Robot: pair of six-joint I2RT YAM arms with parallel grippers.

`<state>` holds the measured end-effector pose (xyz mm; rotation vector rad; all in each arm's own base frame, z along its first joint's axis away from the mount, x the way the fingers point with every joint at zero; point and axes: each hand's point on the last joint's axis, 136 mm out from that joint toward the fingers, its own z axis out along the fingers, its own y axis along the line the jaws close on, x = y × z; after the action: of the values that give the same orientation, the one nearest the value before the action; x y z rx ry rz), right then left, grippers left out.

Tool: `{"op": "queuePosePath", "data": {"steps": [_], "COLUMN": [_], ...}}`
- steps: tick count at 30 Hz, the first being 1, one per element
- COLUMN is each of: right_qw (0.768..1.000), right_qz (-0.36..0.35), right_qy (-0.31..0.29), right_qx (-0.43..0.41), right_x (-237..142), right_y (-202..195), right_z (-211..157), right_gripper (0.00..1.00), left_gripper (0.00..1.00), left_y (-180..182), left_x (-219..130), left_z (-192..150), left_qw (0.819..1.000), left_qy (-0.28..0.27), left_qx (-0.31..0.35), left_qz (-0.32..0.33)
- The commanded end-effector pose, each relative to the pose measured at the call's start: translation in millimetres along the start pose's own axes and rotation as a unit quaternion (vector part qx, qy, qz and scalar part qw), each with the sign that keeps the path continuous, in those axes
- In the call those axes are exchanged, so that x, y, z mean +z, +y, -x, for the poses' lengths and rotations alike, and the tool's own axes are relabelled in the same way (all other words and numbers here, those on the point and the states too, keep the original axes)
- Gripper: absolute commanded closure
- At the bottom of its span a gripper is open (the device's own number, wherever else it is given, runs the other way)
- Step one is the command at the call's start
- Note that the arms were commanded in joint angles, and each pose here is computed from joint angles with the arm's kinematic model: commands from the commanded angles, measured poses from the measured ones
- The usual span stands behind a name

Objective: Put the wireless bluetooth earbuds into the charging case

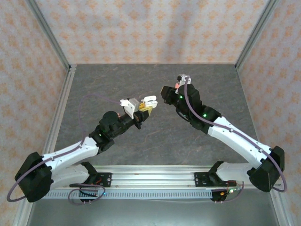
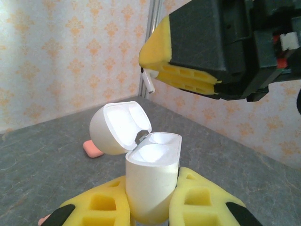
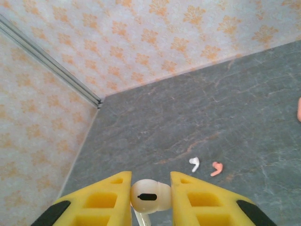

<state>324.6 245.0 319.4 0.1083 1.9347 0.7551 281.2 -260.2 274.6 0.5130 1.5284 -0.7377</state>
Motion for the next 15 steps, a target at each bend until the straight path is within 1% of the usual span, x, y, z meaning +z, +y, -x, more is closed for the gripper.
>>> {"op": "queuePosePath", "data": {"steps": [1,6,15], "right_qw": [0.997,0.995,0.992], "right_qz": [0.044,0.071,0.1], "right_qy": [-0.051,-0.05,-0.034], "right_qx": [0.039,0.044,0.064], "right_x": [-16.0,-17.8,-14.7], "right_y": [21.3,37.8,51.5], "right_z": [24.0,21.7,14.1], "right_gripper": [0.77,0.77,0.77], "left_gripper": [1.0,1.0,1.0], "left_y": [-0.3,-1.3,-1.6], "left_x": [2.8,8.0,11.5], "left_z": [30.4,35.2,42.5], "left_qw": [0.999,0.998,0.998], "left_qy": [-0.051,-0.055,-0.055], "left_qx": [0.005,0.006,0.004], "left_qz": [0.008,0.005,0.006]}}
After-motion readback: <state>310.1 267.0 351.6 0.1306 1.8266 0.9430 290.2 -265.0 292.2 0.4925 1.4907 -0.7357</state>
